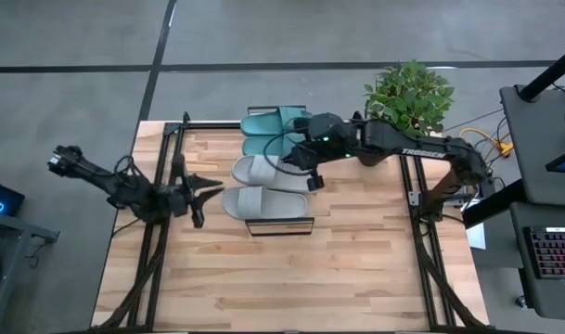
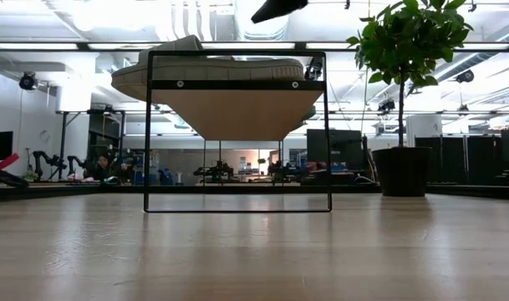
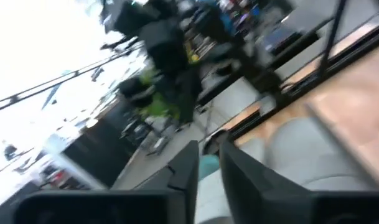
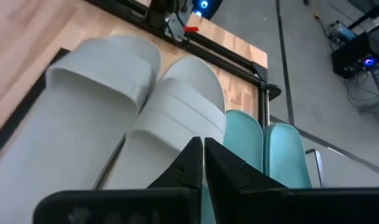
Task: Pick and place slides into the shelf
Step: Put the gray slide on the shelf
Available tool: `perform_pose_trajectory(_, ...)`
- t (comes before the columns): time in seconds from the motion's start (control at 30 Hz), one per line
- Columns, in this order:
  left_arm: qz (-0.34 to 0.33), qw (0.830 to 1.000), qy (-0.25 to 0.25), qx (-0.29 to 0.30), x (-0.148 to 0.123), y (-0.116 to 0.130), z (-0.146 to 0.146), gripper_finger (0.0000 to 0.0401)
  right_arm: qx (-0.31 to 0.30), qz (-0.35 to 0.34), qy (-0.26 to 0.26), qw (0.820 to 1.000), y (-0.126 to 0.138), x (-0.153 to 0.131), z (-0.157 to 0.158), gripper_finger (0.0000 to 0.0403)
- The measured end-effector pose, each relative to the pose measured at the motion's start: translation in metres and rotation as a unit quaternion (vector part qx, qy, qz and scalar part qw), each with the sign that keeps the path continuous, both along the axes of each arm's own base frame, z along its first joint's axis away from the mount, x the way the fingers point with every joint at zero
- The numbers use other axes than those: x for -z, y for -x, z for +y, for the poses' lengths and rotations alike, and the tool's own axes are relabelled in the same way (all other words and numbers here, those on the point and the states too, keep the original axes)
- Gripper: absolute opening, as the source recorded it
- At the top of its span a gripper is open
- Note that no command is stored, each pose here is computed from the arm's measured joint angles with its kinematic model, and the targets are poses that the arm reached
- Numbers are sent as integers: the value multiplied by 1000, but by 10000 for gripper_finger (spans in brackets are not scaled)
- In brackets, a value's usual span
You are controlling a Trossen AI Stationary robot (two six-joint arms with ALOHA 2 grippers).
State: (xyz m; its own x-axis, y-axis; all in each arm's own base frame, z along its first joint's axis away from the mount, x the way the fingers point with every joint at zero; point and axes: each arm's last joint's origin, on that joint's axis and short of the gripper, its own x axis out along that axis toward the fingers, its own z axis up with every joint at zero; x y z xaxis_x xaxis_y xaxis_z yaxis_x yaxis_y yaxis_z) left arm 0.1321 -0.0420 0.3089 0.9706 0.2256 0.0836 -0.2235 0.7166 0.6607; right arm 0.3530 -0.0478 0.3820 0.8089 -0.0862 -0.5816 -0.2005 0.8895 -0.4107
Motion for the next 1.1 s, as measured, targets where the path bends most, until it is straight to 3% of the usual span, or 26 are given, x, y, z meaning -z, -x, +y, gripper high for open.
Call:
perform_pose_trajectory(0.13,-38,998,2,-54,-20,-1,15,7,10,-11,-13,1000,16,3,2,8)
perform_pose_trajectory(0.27,-58,993,9,-98,-41,2,28,4,12,-25,-15,999,27,11,4,8)
perform_pose_trajectory(0.33,-48,993,17,-103,-49,3,32,1,15,-42,-17,999,35,9,5,8)
perform_pose_trajectory(0.43,-13,991,68,-112,-63,-2,38,0,16,-56,-17,998,46,10,7,8)
perform_pose_trajectory(0.57,79,982,133,-109,-75,-18,46,0,14,-90,-13,996,55,11,9,8)
perform_pose_trajectory(0.8,193,935,245,-167,-69,-57,61,0,7,-119,1,993,61,17,10,8)
perform_pose_trajectory(0.93,274,907,286,-143,-52,-82,67,0,3,-118,7,993,62,19,10,8)
perform_pose_trajectory(1.0,268,904,295,-159,-56,-88,72,0,2,-116,8,993,61,20,10,8)
perform_pose_trajectory(1.1,275,892,277,-228,-58,-92,79,0,-4,-115,19,993,61,20,10,8)
